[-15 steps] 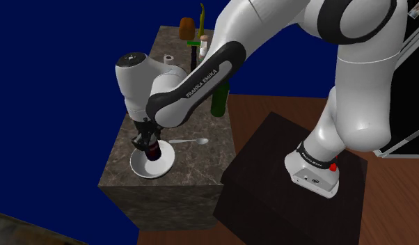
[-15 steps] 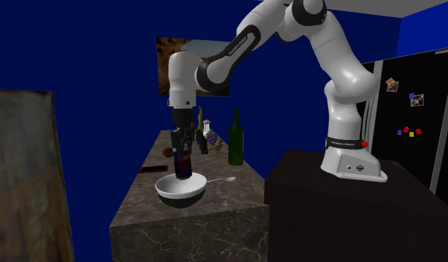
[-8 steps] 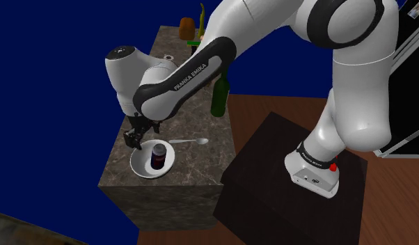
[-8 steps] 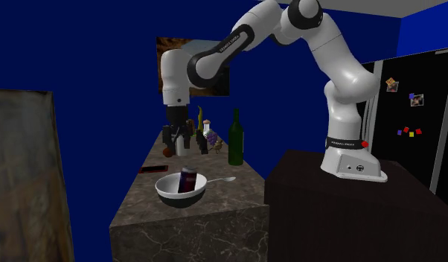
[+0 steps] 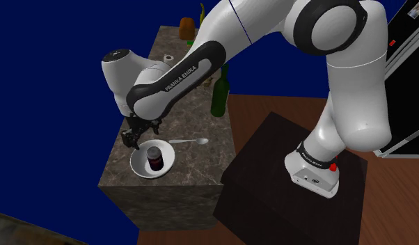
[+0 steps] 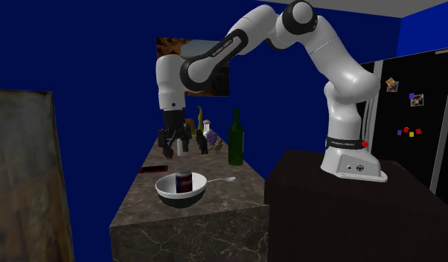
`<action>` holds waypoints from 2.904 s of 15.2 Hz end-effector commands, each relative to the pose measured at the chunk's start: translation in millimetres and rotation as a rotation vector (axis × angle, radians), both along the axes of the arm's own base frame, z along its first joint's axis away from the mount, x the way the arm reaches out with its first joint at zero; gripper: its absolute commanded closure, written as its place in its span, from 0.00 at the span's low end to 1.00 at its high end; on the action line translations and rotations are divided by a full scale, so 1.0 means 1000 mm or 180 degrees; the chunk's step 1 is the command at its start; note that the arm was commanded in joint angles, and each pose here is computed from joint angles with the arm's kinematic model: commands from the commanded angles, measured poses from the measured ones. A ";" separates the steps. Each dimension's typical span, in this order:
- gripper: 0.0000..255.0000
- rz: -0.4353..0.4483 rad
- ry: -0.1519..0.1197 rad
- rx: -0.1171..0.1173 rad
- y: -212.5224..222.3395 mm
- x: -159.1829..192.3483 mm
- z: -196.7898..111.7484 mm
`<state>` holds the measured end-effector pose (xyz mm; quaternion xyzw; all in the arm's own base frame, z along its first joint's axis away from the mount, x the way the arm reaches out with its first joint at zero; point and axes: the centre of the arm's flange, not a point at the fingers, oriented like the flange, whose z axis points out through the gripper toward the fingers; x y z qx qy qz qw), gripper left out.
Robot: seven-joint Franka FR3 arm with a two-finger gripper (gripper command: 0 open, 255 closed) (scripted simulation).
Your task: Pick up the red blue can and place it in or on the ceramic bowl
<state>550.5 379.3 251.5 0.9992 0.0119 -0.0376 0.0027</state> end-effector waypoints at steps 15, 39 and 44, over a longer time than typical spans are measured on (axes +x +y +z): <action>1.00 -0.0001 0.0000 0.0001 0.000 -0.001 -0.008; 1.00 -0.0018 -0.0289 -0.0035 0.001 -0.022 -0.090; 1.00 -0.0018 -0.0289 -0.0034 0.003 -0.022 -0.090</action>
